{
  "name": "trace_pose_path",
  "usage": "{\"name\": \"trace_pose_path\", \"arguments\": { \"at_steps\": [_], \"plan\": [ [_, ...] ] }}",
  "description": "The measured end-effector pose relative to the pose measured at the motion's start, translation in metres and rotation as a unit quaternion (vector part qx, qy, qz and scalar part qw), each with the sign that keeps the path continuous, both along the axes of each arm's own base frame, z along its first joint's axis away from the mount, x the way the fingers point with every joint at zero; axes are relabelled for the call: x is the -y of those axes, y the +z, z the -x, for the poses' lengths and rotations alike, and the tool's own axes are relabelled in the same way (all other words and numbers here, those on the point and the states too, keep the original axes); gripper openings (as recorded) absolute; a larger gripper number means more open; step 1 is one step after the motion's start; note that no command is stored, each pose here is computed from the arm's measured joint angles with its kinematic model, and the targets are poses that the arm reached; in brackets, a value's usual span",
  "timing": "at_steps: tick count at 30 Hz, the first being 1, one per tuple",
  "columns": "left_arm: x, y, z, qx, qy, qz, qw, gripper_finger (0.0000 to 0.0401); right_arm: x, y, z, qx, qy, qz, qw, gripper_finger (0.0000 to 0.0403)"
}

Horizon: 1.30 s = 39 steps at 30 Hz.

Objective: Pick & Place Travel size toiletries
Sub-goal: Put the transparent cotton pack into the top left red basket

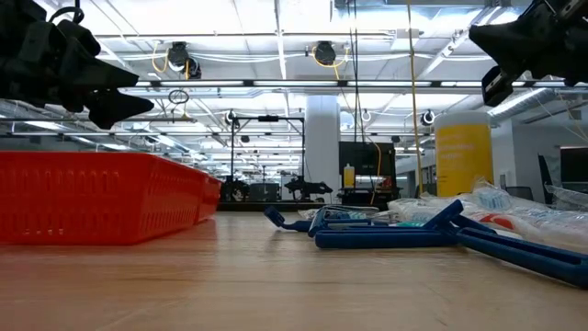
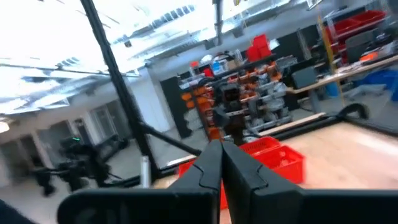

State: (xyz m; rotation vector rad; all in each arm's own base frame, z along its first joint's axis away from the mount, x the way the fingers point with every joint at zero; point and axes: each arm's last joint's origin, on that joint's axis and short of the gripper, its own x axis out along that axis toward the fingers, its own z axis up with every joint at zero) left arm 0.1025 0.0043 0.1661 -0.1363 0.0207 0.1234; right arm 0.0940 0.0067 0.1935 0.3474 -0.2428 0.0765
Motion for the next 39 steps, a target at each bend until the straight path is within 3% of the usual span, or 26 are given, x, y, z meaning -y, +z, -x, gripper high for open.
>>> {"name": "trace_pose_path", "arguments": {
  "at_steps": [6, 9, 12, 16, 20, 25, 27, 30, 34, 39],
  "plan": [
    [0.000, 0.000, 0.000, 0.000, 0.000, 0.000, 1.000, 0.0335, 0.000, -0.014, -0.004, -0.072, -0.011, 0.055, 0.996, 0.0000],
    [0.000, 0.000, 0.000, 0.000, 0.000, 0.000, 1.000, 0.0335, 0.000, -0.018, -0.007, -0.097, -0.022, 0.054, 0.994, 0.0000],
    [0.000, 0.000, 0.000, 0.000, 0.000, 0.000, 1.000, 0.0335, 0.000, -0.018, -0.009, -0.100, -0.018, 0.047, 0.994, 0.0000],
    [0.000, 0.000, 0.000, 0.000, 0.000, 0.000, 1.000, 0.0335, 0.000, -0.020, -0.014, -0.113, -0.024, 0.094, 0.989, 0.0015],
    [0.000, 0.000, 0.000, 0.000, 0.000, 0.000, 1.000, 0.0335, -0.004, -0.019, -0.019, -0.104, -0.001, 0.099, 0.990, 0.0074],
    [0.000, 0.000, 0.000, 0.000, 0.000, 0.000, 1.000, 0.0335, -0.013, -0.030, -0.028, -0.161, 0.019, 0.113, 0.980, 0.0191],
    [0.000, 0.000, 0.000, 0.000, 0.000, 0.000, 1.000, 0.0335, -0.017, -0.040, -0.031, -0.231, 0.015, 0.125, 0.965, 0.0231],
    [0.000, 0.000, 0.000, 0.000, 0.000, 0.000, 1.000, 0.0335, -0.023, -0.037, -0.036, -0.317, 0.020, 0.143, 0.937, 0.0257],
    [0.000, 0.000, 0.000, 0.000, 0.000, 0.000, 1.000, 0.0335, -0.028, -0.030, -0.038, -0.470, 0.016, 0.156, 0.868, 0.0253],
    [0.000, 0.001, 0.000, 0.003, -0.001, 0.000, 1.000, 0.0335, -0.029, -0.023, -0.040, -0.584, -0.005, 0.132, 0.801, 0.0229]
  ]
}}
